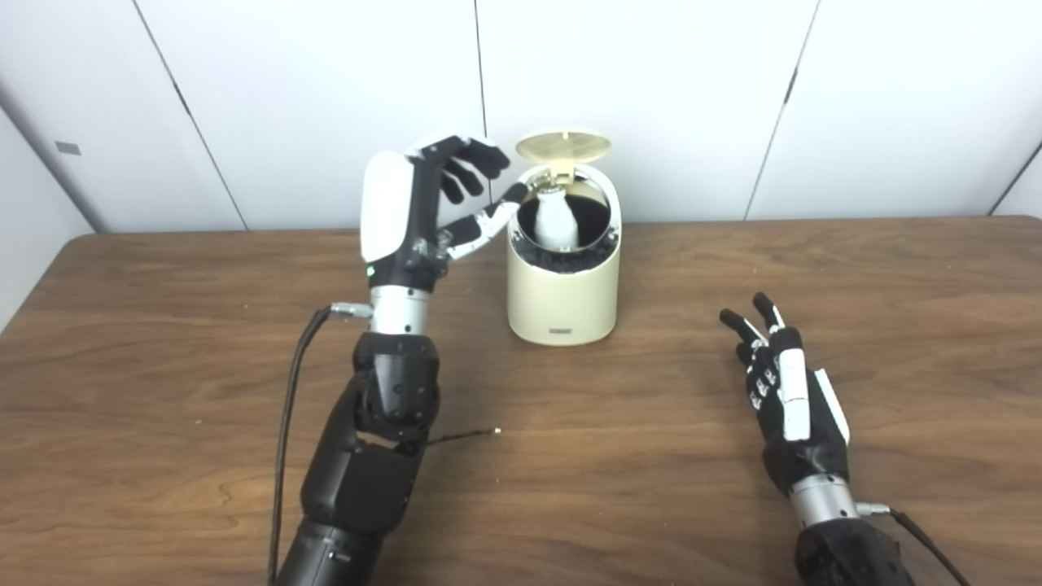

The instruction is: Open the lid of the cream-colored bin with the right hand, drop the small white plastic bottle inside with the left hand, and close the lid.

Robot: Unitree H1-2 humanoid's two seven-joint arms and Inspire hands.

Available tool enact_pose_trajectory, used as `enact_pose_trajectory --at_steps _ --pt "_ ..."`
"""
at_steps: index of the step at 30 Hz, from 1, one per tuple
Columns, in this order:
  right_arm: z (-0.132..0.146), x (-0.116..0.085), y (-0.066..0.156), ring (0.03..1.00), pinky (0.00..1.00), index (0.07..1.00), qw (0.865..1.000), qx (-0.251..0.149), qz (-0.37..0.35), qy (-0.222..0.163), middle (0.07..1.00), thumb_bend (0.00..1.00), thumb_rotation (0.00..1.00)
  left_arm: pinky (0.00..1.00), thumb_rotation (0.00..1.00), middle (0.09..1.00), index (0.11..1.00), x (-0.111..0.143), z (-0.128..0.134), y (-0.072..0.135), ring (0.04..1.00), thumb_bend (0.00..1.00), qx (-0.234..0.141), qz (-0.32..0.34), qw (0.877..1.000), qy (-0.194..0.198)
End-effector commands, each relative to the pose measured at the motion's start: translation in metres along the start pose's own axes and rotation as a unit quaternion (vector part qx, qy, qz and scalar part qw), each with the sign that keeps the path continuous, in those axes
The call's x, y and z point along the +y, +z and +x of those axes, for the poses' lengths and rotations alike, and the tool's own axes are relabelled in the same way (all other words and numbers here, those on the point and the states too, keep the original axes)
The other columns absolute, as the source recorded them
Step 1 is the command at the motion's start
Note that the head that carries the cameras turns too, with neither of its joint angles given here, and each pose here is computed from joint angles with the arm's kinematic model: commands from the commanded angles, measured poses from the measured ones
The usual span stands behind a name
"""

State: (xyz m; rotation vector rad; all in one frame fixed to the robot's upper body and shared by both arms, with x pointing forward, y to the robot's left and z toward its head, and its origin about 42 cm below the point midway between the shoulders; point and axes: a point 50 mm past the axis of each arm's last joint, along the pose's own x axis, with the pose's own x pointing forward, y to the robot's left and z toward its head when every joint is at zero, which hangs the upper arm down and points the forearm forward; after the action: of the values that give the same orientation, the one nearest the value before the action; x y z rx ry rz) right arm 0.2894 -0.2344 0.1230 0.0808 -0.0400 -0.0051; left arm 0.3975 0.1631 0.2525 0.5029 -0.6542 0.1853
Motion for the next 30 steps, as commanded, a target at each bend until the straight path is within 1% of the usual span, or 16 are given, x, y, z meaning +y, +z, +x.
enact_pose_trajectory --at_steps 1,3,7,8,9,12,14,15,16,18,19,20,22,24,28,30 --pt "0.001 0.001 0.003 0.989 1.00 0.981 1.000 0.007 0.010 0.008 0.882 0.62 1.00 0.26 0.06 0.511 0.487 0.014 0.009 0.012 0.358 0.52 0.001 -0.025 1.000 0.015" --pt "0.001 0.000 0.005 0.985 1.00 0.974 1.000 0.004 0.015 0.005 0.879 0.62 0.99 0.30 0.07 0.524 0.488 0.024 0.004 0.007 0.408 0.52 0.038 -0.046 0.998 0.013" --pt "0.001 -0.001 0.013 0.974 1.00 0.972 1.000 -0.007 0.024 0.002 0.896 0.62 0.98 0.40 0.08 0.556 0.493 0.042 -0.013 -0.008 0.487 0.50 0.104 -0.069 0.992 -0.010" --pt "0.002 -0.002 0.015 0.982 1.00 0.975 1.000 -0.011 0.020 0.004 0.910 0.62 0.99 0.44 0.24 0.587 0.568 0.044 -0.020 -0.012 0.523 0.51 0.120 -0.086 0.989 -0.021" --pt "0.003 -0.002 0.017 0.989 1.00 0.976 1.000 -0.016 0.015 0.005 0.922 0.62 1.00 0.48 0.37 0.622 0.627 0.046 -0.028 -0.017 0.557 0.48 0.135 -0.104 0.985 -0.032" --pt "0.012 -0.001 0.029 0.987 1.00 0.960 0.999 -0.036 -0.010 -0.002 0.940 0.64 1.00 0.58 0.62 0.727 0.737 0.048 -0.055 -0.029 0.658 0.44 0.171 -0.154 0.972 -0.055" --pt "0.019 0.000 0.039 0.996 1.00 0.949 0.999 -0.046 -0.018 -0.006 0.945 0.68 1.00 0.65 0.73 0.791 0.795 0.047 -0.071 -0.033 0.722 0.45 0.191 -0.161 0.965 -0.072" --pt "0.022 0.000 0.042 0.999 1.00 0.950 0.999 -0.048 -0.019 -0.006 0.953 0.70 0.99 0.70 0.80 0.834 0.835 0.046 -0.076 -0.033 0.768 0.46 0.198 -0.165 0.963 -0.078" --pt "0.028 -0.001 0.048 1.000 1.00 0.950 0.998 -0.056 -0.031 -0.003 0.956 0.70 0.99 0.72 0.83 0.849 0.849 0.045 -0.084 -0.036 0.783 0.47 0.212 -0.177 0.957 -0.088" --pt "0.036 -0.002 0.057 1.000 1.00 0.954 0.996 -0.067 -0.051 0.001 0.969 0.72 1.00 0.86 0.91 0.934 0.940 0.042 -0.095 -0.039 0.893 0.49 0.230 -0.195 0.948 -0.101" --pt "0.041 -0.001 0.064 1.000 1.00 0.954 0.995 -0.077 -0.069 0.006 0.970 0.72 1.00 0.88 0.93 0.947 0.954 0.039 -0.103 -0.043 0.910 0.49 0.244 -0.213 0.940 -0.110" --pt "0.047 -0.001 0.070 1.000 1.00 0.953 0.993 -0.086 -0.083 0.012 0.969 0.73 1.00 0.94 0.96 0.973 0.977 0.037 -0.110 -0.045 0.954 0.50 0.255 -0.225 0.933 -0.117" --pt "0.054 0.000 0.079 1.000 1.00 0.948 0.990 -0.098 -0.100 0.019 0.966 0.76 1.00 0.99 0.99 0.995 0.996 0.033 -0.121 -0.048 0.991 0.50 0.266 -0.240 0.925 -0.123" --pt "0.061 0.001 0.088 1.000 1.00 0.934 0.987 -0.110 -0.112 0.026 0.962 0.75 0.99 1.00 1.00 0.999 1.000 0.030 -0.129 -0.050 0.999 0.51 0.271 -0.244 0.923 -0.123" --pt "0.078 0.008 0.113 1.000 1.00 0.931 0.978 -0.141 -0.143 0.049 0.966 0.71 0.99 1.00 1.00 1.000 1.000 0.024 -0.148 -0.054 1.000 0.50 0.284 -0.259 0.916 -0.117" --pt "0.086 0.014 0.128 1.000 1.00 0.929 0.974 -0.150 -0.160 0.056 0.972 0.69 1.00 1.00 1.00 1.000 1.000 0.022 -0.154 -0.056 1.000 0.51 0.288 -0.260 0.915 -0.110"
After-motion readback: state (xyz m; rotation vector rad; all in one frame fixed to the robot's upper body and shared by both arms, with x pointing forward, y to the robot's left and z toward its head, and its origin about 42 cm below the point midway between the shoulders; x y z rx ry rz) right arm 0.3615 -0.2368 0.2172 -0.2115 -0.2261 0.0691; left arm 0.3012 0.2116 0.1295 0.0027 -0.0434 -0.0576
